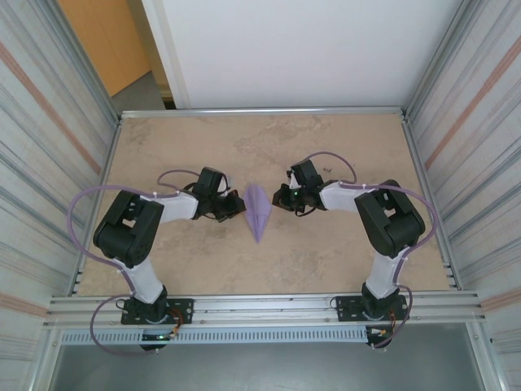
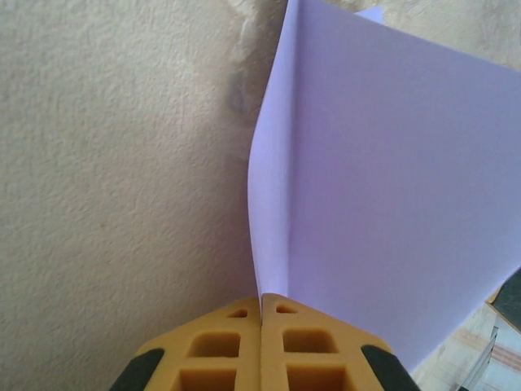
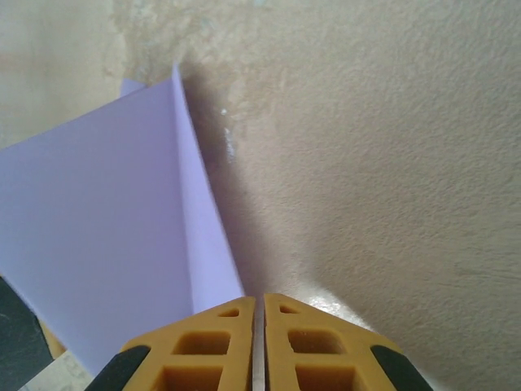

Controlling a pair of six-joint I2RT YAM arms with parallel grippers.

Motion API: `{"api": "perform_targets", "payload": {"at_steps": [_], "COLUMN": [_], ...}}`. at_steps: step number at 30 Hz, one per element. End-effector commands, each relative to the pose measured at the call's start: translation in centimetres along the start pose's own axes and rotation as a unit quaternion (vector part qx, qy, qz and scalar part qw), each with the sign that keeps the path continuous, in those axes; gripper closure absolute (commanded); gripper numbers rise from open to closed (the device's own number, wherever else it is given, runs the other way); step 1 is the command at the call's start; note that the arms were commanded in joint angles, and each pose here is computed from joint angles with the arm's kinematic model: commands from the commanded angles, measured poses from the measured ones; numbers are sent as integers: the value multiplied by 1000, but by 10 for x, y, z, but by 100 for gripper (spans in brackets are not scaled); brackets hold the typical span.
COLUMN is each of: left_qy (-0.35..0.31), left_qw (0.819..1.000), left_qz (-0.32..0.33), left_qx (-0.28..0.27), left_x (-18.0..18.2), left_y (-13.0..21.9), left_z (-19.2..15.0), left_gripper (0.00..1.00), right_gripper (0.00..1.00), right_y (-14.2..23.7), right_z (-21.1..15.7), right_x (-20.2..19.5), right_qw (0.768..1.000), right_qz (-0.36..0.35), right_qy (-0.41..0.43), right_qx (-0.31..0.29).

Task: Fold a paper plane with a square sheet of paper (pick it up from the middle)

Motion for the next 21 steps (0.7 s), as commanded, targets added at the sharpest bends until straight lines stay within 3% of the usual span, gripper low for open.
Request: {"api": "perform_targets", "payload": {"at_steps": [1, 8, 12, 21], "left_qy": [9, 5, 4, 2], "left_qw": [1000, 1000, 1000, 1000], "left_qz": [-6, -7, -10, -20], "left_qx": [0, -5, -9, -10], "left_x": [3, 0, -3, -8], "left_y": [-3, 0, 3, 6], "left_z": [0, 2, 4, 5], "left_gripper": [96, 97, 97, 97], "right_gripper": [87, 82, 74, 58], "right_y": [-5, 14, 31, 14], "right_z": [0, 1, -7, -45], "right_x": [-9, 6, 20, 34], "right_qw": [1000, 1000, 997, 993], "right_qz": [-11, -10, -36, -61], "right_qy": [-11, 14, 59, 100], "right_qx": [9, -9, -21, 24]}}
Point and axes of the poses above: each hand's point on the last joint's axis, 136 mm out from that joint toward the fingers, its own y axis back along the fingers, its own x axis along the line the jaws close on, z = x × y, the point moved 6 cm from there along y, back along the fingers, and after that the axes turned 8 degrees about -y, right-handed, at the moved point
